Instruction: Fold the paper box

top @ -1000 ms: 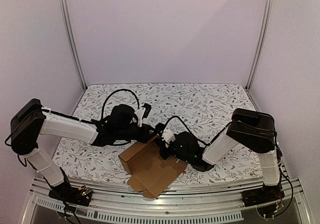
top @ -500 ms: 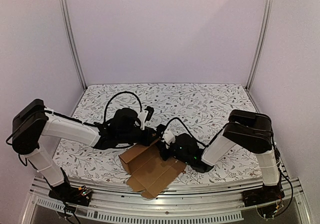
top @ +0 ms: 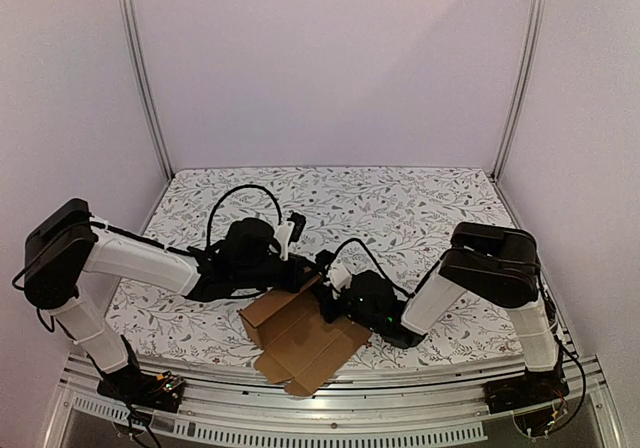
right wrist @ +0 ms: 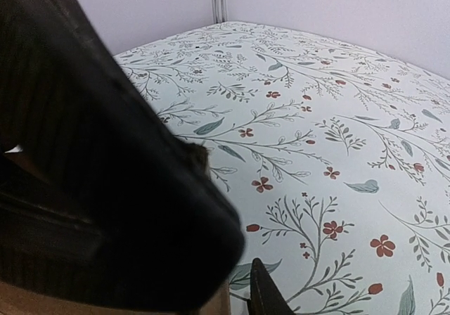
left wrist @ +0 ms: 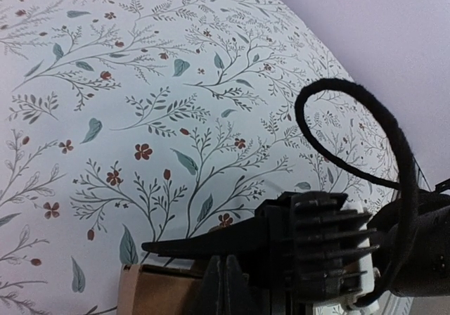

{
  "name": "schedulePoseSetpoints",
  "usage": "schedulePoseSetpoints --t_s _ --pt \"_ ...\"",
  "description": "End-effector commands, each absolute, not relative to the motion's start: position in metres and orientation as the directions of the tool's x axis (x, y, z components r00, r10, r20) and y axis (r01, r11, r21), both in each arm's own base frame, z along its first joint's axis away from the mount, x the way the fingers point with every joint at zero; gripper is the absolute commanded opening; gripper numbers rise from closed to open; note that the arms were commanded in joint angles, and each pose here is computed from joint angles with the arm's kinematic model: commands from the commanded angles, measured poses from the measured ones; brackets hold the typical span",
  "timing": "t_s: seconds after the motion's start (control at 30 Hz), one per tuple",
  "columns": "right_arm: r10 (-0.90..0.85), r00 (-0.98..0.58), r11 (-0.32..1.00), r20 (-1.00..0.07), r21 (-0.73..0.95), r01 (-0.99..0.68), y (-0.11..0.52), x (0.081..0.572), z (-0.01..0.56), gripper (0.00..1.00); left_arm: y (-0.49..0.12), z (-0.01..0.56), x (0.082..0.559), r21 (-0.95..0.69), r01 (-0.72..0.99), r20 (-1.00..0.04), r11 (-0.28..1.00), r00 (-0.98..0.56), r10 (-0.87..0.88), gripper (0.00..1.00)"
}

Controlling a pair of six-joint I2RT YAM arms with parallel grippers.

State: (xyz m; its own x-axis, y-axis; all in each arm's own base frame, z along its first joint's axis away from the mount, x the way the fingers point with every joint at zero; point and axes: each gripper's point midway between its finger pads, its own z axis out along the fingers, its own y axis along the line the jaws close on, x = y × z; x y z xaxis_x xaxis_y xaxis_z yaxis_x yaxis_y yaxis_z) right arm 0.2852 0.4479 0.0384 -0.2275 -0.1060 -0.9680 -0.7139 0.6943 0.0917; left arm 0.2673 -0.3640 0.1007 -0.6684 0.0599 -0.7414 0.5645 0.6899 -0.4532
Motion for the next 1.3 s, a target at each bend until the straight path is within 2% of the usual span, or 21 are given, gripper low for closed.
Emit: schedulePoseSetpoints --t_s 0.0,0.83,0.9,0.97,1.27 --pt "-0.059 -0.226 0.745 -0.972 0.108 -0.658 0.441 0.299 0.038 0.18 -0.351 0.066 0.252 -0.429 0.531 -0.681 0.731 -0.722 0.125 0.0" --pt "-0.039 -0.175 0.721 -0.984 0.094 -0.686 0.456 0.296 0.056 0.2 -0.344 0.068 0.252 -0.413 0.522 -0.686 0.746 -0.717 0.122 0.0" --pt "-0.032 -0.175 0.719 -0.984 0.099 -0.688 0.457 0.296 0.057 0.15 -0.344 0.068 0.251 -0.414 0.522 -0.686 0.746 -0.717 0.122 0.0" --pt "-0.035 -0.175 0.713 -0.984 0.098 -0.694 0.459 0.295 0.056 0.01 -0.344 0.068 0.251 -0.414 0.521 -0.685 0.746 -0.718 0.121 0.0" --pt "-0.045 -0.165 0.713 -0.985 0.085 -0.697 0.457 0.294 0.056 0.0 -0.343 0.071 0.252 -0.41 0.518 -0.687 0.75 -0.717 0.12 0.0"
